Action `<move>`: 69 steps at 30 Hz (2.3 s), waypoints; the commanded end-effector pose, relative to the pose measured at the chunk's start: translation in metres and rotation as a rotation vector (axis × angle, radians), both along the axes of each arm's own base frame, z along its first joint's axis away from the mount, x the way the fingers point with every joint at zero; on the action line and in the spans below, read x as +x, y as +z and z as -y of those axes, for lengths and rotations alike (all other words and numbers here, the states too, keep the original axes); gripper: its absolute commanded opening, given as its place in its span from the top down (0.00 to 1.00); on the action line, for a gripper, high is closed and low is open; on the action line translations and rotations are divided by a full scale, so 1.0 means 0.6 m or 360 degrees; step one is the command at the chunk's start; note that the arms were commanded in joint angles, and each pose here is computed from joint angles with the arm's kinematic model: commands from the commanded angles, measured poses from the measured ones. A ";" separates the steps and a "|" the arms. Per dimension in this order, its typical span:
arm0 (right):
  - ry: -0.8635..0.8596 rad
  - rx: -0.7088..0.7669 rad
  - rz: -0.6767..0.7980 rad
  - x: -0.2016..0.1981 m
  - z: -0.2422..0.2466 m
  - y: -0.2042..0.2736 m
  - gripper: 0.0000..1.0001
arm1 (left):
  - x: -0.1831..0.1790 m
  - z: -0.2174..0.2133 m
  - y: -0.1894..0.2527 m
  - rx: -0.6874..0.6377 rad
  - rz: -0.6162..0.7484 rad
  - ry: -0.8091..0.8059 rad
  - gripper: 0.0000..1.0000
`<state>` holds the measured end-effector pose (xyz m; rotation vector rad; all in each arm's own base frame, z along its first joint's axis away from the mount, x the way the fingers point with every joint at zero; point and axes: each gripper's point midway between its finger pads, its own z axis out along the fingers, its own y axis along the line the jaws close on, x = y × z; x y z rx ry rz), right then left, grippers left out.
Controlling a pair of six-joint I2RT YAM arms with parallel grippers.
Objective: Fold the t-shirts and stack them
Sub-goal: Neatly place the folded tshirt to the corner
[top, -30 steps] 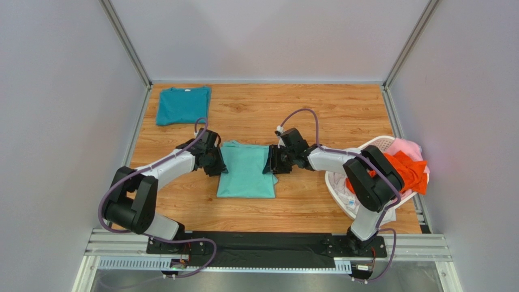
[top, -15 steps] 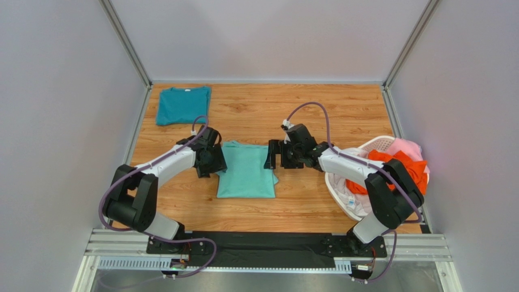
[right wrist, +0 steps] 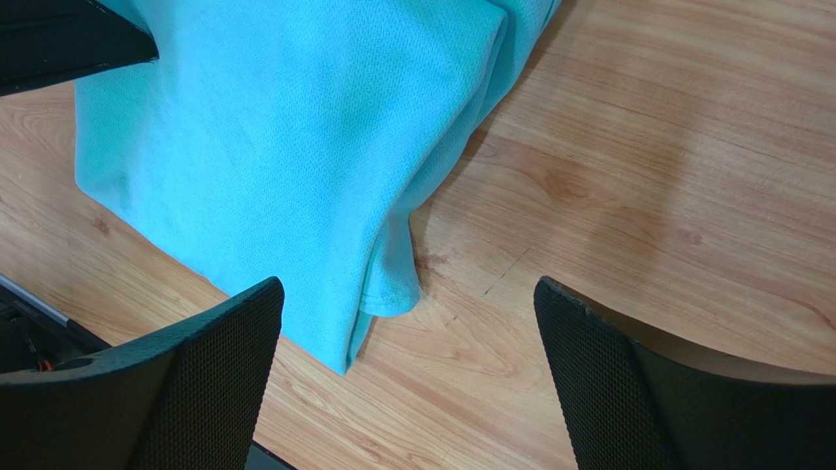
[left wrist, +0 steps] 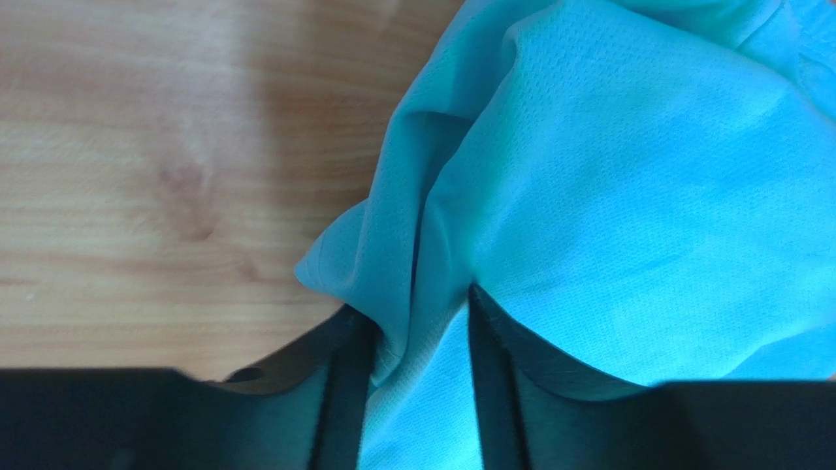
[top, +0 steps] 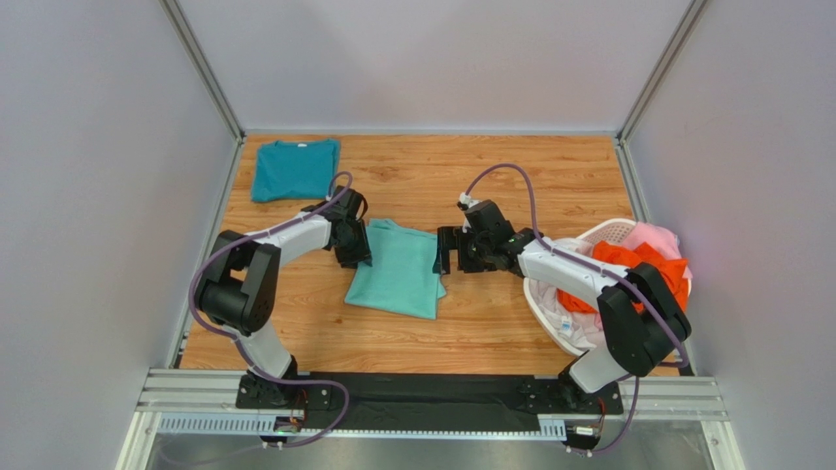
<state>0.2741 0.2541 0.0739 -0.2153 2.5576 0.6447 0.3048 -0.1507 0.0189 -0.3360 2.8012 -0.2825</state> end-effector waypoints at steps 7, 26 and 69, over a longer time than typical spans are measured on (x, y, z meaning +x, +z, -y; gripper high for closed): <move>-0.0061 -0.0048 0.0099 0.017 0.027 0.018 0.00 | 0.010 0.016 -0.025 -0.0033 -0.0052 -0.0093 1.00; -0.0185 -0.0131 0.0186 0.042 0.083 0.023 0.00 | 0.276 -0.114 0.138 0.0400 0.0522 0.0110 1.00; -0.0203 -0.0312 0.0091 0.078 0.088 -0.020 0.00 | 0.433 -0.287 0.425 0.0476 0.1232 0.0347 1.00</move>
